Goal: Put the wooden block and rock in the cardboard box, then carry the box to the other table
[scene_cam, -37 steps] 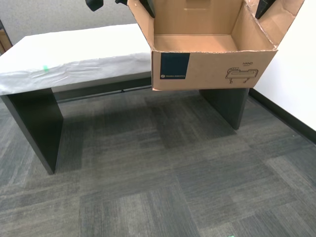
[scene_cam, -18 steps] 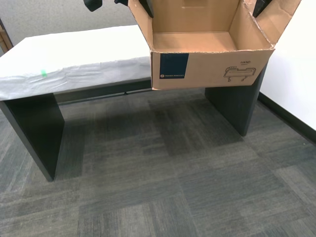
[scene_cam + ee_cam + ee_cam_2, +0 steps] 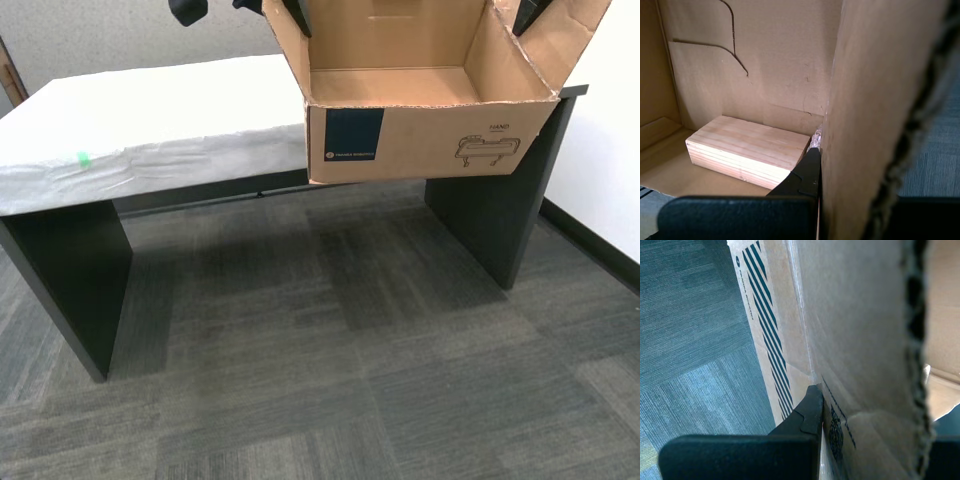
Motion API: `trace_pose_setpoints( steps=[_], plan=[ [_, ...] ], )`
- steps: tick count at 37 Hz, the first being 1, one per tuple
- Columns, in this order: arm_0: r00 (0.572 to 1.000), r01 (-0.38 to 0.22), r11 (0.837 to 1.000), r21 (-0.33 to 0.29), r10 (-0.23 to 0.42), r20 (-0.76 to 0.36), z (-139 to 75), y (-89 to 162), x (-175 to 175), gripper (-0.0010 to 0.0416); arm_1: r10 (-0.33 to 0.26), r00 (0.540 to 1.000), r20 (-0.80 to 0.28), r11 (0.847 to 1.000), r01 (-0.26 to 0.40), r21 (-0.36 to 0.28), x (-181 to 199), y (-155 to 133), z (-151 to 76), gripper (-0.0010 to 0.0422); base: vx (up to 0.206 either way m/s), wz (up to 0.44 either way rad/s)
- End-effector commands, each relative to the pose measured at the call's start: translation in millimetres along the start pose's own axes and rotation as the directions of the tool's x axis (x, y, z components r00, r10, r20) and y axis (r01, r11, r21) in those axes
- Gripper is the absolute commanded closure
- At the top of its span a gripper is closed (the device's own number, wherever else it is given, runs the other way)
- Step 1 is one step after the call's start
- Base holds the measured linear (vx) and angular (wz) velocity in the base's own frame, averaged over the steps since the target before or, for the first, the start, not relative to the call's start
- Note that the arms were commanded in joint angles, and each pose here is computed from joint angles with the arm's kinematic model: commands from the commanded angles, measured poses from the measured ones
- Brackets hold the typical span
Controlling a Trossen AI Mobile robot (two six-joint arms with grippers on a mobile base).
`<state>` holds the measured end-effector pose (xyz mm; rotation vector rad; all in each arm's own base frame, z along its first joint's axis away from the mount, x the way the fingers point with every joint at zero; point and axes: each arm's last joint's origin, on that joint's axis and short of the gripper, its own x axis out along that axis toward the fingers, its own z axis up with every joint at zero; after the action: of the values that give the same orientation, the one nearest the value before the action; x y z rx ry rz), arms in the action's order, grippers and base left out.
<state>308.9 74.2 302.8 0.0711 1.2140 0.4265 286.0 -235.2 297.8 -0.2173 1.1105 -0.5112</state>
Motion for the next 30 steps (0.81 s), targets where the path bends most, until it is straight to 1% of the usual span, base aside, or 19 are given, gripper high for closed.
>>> trace_pose_setpoints(
  steps=[1,9,15,23,28,30],
  plan=[
    [1.000,-0.029,1.000,-0.003,0.029,0.005,0.6,2.0,-0.4,0.0407,-0.024,1.000,-0.001,1.000,0.024,-0.006,-0.1,-3.0,-0.2,0.0413,0.154,0.005],
    [0.999,-0.032,0.999,-0.007,0.032,0.004,0.5,3.7,0.1,0.0407,-0.026,1.000,-0.002,0.998,0.026,-0.056,0.1,-4.8,-1.2,0.0413,0.162,-0.001],
    [0.999,-0.032,0.999,-0.008,0.032,0.003,0.5,4.0,0.1,0.0406,-0.008,1.000,0.008,0.996,0.008,-0.090,0.1,-4.5,-1.1,0.0413,0.175,-0.006],
    [0.999,-0.033,0.999,-0.007,0.032,-0.007,-0.5,4.7,0.4,0.0407,0.003,1.000,-0.014,0.996,-0.004,-0.090,0.6,-5.8,-4.5,0.0413,0.190,-0.014],
    [0.999,-0.034,0.999,-0.008,0.034,-0.012,-1.0,5.5,0.6,0.0406,0.029,0.999,-0.017,0.996,-0.030,-0.089,0.5,-4.6,-5.6,0.0413,0.196,-0.020],
    [0.999,-0.033,0.999,-0.008,0.033,-0.014,-1.1,5.6,0.6,0.0406,0.031,0.999,-0.016,0.996,-0.032,-0.081,0.5,-4.5,-5.6,0.0413,0.192,-0.022]
  ],
)
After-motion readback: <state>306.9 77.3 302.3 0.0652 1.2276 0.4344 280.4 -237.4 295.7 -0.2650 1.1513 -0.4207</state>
